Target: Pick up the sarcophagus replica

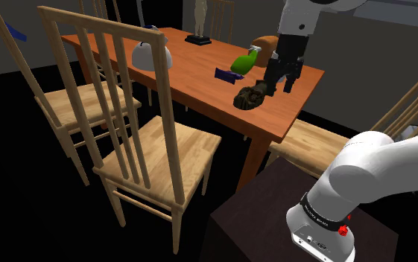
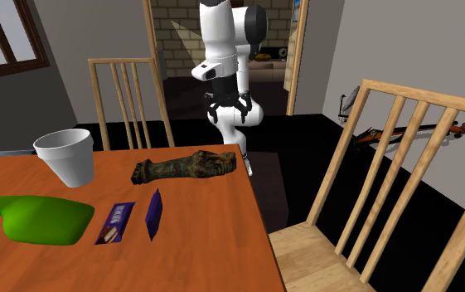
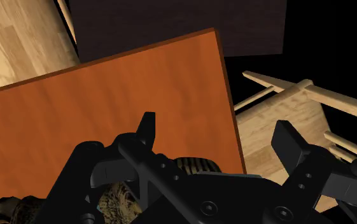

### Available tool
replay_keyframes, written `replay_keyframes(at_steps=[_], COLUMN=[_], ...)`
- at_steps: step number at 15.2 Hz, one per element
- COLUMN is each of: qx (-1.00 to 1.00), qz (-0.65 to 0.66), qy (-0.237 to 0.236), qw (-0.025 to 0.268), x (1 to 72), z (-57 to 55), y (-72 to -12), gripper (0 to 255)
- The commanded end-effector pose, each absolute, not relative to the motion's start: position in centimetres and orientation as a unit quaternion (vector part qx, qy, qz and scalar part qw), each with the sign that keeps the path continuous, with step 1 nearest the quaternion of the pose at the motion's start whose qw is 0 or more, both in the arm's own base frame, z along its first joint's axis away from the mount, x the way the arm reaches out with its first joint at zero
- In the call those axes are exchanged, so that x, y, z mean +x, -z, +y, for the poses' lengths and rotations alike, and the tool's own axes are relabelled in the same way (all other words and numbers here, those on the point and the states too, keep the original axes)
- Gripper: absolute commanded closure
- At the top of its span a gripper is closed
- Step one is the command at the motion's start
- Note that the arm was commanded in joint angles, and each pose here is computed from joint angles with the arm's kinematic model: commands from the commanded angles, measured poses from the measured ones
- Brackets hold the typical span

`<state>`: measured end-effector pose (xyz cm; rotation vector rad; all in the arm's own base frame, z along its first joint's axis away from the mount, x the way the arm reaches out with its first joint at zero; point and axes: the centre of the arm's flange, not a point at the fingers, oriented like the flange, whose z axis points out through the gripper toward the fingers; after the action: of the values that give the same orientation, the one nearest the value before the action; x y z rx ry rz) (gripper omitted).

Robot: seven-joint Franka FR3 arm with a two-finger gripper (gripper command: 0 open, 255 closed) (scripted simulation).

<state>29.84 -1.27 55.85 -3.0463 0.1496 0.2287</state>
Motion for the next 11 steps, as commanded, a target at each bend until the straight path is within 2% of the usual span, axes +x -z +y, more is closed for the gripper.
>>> replay_keyframes(at_steps=[1, 11], qx=[-0.995, -0.935], qz=[0.049, 0.342], qy=[-0.075, -0.066], qw=[0.042, 0.065], x=[29.8, 39.6], z=[-1.3, -9.1], y=[-55.8, -52.7], gripper=[0, 0])
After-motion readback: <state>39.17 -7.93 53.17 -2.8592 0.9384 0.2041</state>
